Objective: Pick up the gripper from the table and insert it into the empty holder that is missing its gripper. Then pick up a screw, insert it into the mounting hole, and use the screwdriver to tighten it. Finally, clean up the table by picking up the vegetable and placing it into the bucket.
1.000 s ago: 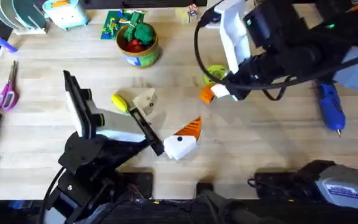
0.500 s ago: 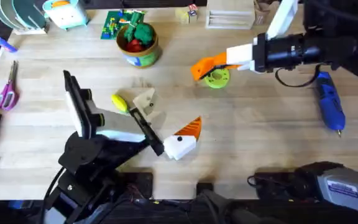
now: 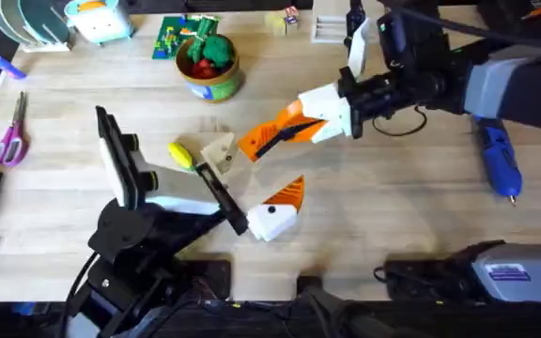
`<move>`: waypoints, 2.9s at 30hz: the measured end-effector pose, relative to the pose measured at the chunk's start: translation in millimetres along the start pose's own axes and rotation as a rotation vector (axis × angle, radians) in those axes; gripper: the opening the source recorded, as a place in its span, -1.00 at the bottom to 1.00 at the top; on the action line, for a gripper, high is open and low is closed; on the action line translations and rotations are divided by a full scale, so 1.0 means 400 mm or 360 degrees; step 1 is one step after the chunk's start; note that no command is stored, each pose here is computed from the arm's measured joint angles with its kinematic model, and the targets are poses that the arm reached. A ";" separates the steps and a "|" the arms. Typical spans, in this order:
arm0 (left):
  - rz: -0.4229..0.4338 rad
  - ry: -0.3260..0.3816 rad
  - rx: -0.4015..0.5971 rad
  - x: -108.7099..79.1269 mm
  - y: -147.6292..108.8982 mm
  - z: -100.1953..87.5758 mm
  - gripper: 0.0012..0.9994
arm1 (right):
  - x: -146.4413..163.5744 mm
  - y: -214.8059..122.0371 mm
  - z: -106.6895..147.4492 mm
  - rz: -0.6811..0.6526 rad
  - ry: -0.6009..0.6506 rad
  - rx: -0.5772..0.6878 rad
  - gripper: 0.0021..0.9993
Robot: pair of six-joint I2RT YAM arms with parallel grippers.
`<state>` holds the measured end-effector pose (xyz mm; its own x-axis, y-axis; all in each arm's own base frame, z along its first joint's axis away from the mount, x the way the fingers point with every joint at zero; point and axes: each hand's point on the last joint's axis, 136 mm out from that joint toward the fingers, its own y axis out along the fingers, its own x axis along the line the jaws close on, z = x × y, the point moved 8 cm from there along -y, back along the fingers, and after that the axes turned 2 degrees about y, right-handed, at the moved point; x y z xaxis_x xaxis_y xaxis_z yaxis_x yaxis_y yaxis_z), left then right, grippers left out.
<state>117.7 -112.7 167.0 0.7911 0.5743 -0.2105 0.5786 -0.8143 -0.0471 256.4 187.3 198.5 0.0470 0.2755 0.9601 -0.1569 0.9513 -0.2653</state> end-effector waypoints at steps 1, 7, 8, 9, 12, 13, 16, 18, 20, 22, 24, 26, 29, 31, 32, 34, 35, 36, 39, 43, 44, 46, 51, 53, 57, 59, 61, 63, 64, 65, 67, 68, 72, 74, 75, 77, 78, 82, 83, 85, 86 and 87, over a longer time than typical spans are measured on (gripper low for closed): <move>0.0000 0.0000 0.0000 0.000 0.000 0.000 0.99 | -0.003 0.006 0.001 -0.0009 0.0037 0.0023 -0.98; 0.0000 0.0000 -0.0001 0.000 0.000 0.000 0.99 | -0.003 0.014 -0.010 -0.0046 0.0103 0.0043 -0.98; -0.0001 0.0000 0.0000 0.000 0.000 0.000 0.99 | 0.001 0.013 -0.014 -0.0057 0.0089 0.0038 -0.98; -0.0005 0.0000 -0.0001 0.001 0.000 0.000 0.99 | 0.005 0.014 -0.017 -0.0064 0.0084 0.0034 -0.98; -0.0019 -0.0003 -0.0003 0.003 0.000 0.000 0.99 | 0.013 0.019 -0.020 -0.0077 0.0082 0.0036 -0.98; -0.0027 -0.0006 -0.0004 0.004 0.000 0.000 0.99 | 0.014 0.023 -0.019 -0.0073 0.0093 0.0039 -0.98; -0.0049 -0.0018 -0.0008 0.007 0.000 -0.001 0.99 | 0.016 0.036 -0.015 -0.0056 0.0108 0.0051 -0.98; -0.0062 -0.0023 -0.0011 0.010 -0.001 -0.001 0.99 | 0.016 0.044 -0.011 -0.0046 0.0115 0.0058 -0.98; -0.0072 -0.0024 -0.0013 0.011 -0.001 -0.002 0.99 | 0.016 0.047 -0.010 -0.0041 0.0122 0.0060 -0.98; -0.0072 -0.0024 -0.0012 0.011 -0.001 -0.002 0.99 | 0.016 0.046 -0.011 -0.0041 0.0128 0.0057 -0.98; -0.0072 -0.0024 -0.0012 0.011 -0.001 -0.002 0.99 | 0.016 0.046 -0.011 -0.0038 0.0129 0.0054 -0.99; -0.0073 -0.0024 -0.0012 0.011 -0.001 -0.002 0.99 | 0.014 0.046 -0.013 -0.0028 0.0131 0.0043 -0.99; -0.0076 -0.0024 -0.0013 0.012 -0.001 -0.002 0.99 | 0.011 0.050 -0.015 -0.0001 0.0134 0.0021 -0.99; -0.0071 -0.0024 -0.0012 0.011 -0.001 -0.002 0.99 | 0.010 0.058 -0.016 0.0019 0.0121 0.0008 -0.99; -0.0071 -0.0025 -0.0012 0.011 -0.001 -0.001 0.99 | 0.010 0.061 -0.016 0.0024 0.0119 0.0006 -0.99; -0.0075 -0.0029 -0.0012 0.012 -0.001 -0.001 0.99 | 0.010 0.065 -0.017 0.0030 0.0117 0.0003 -0.99; -0.0077 -0.0029 -0.0012 0.012 -0.001 -0.001 0.99 | 0.010 0.066 -0.018 0.0029 0.0117 0.0001 -0.99; -0.0077 -0.0030 -0.0012 0.012 -0.001 -0.001 0.99 | 0.008 0.067 -0.021 0.0027 0.0122 0.0000 -0.99; -0.0078 -0.0031 -0.0011 0.012 -0.001 -0.001 0.99 | 0.004 0.076 -0.027 0.0025 0.0143 0.0000 -0.99; -0.0086 -0.0047 -0.0012 0.013 -0.001 -0.001 0.99 | 0.004 0.097 -0.024 0.0062 0.0184 -0.0011 -0.99; -0.0088 -0.0056 -0.0013 0.014 -0.001 -0.001 0.99 | 0.004 0.106 -0.022 0.0077 0.0200 -0.0017 -0.99; -0.0096 -0.0074 -0.0011 0.015 0.000 0.000 0.99 | 0.006 0.123 -0.017 0.0105 0.0229 -0.0024 -0.99; -0.0155 -0.0092 -0.0014 0.025 -0.001 0.000 0.98 | 0.021 0.163 -0.013 0.0133 0.0215 -0.0067 -0.99; -0.0184 -0.0094 -0.0018 0.030 -0.001 0.000 0.99 | 0.026 0.177 -0.011 0.0142 0.0197 -0.0084 -0.99; -0.0208 -0.0104 -0.0023 0.033 -0.002 0.000 0.99 | 0.027 0.184 -0.012 0.0157 0.0198 -0.0112 -0.99; -0.0214 -0.0106 -0.0024 0.034 -0.002 0.000 0.99 | 0.027 0.186 -0.012 0.0161 0.0202 -0.0117 -0.99; -0.0215 -0.0110 -0.0024 0.034 -0.002 0.000 0.99 | 0.027 0.186 -0.012 0.0162 0.0205 -0.0119 -0.99; -0.0216 -0.0110 -0.0024 0.034 -0.002 0.000 0.99 | 0.027 0.186 -0.012 0.0162 0.0210 -0.0119 -0.98; -0.0216 -0.0110 -0.0024 0.034 -0.002 0.000 0.99 | 0.027 0.186 -0.012 0.0163 0.0217 -0.0118 -0.94; -0.0216 -0.0110 -0.0024 0.034 -0.002 0.000 0.99 | 0.026 0.186 -0.012 0.0163 0.0218 -0.0119 -0.86; -0.0214 -0.0109 -0.0024 0.034 -0.002 0.000 0.99 | 0.026 0.185 -0.012 0.0162 0.0221 -0.0116 -0.78; -0.0213 -0.0109 -0.0024 0.034 -0.002 0.000 0.99 | 0.026 0.185 -0.012 0.0161 0.0224 -0.0115 -0.77; -0.0194 -0.0102 -0.0021 0.031 -0.002 0.000 0.99 | 0.025 0.177 -0.012 0.0147 0.0242 -0.0093 -0.68; -0.0184 -0.0089 -0.0020 0.030 -0.001 -0.001 0.99 | 0.024 0.174 -0.011 0.0143 0.0253 -0.0084 -0.56; -0.0178 -0.0082 -0.0019 0.029 -0.001 -0.001 0.99 | 0.023 0.173 -0.012 0.0142 0.0257 -0.0082 -0.48; -0.0136 -0.0067 -0.0012 0.022 0.000 0.000 0.99 | 0.023 0.173 -0.011 0.0140 0.0259 -0.0075 -0.30; -0.0121 -0.0062 -0.0010 0.019 0.000 0.000 0.99 | 0.024 0.173 -0.010 0.0138 0.0258 -0.0071 -0.24; -0.0087 -0.0049 -0.0003 0.014 0.001 0.001 0.99 | 0.025 0.173 -0.009 0.0133 0.0253 -0.0061 -0.10; -0.0085 -0.0046 -0.0003 0.013 0.001 0.001 0.99 | 0.025 0.173 -0.008 0.0133 0.0253 -0.0060 -0.08; -0.0081 -0.0044 -0.0002 0.013 0.001 0.001 0.99 | 0.025 0.173 -0.008 0.0130 0.0253 -0.0055 -0.02; -0.0081 -0.0044 -0.0002 0.013 0.001 0.001 0.99 | 0.025 0.173 -0.008 0.0130 0.0253 -0.0054 0.02; -0.0081 -0.0043 -0.0002 0.013 0.001 0.001 0.99 | 0.025 0.173 -0.007 0.0128 0.0249 -0.0052 0.06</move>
<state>121.8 -110.0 165.5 0.7551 0.6124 -0.2343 0.6181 -0.7840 -0.0573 248.9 256.2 189.6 0.1890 0.3669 0.9108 -0.1347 0.9285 -0.3461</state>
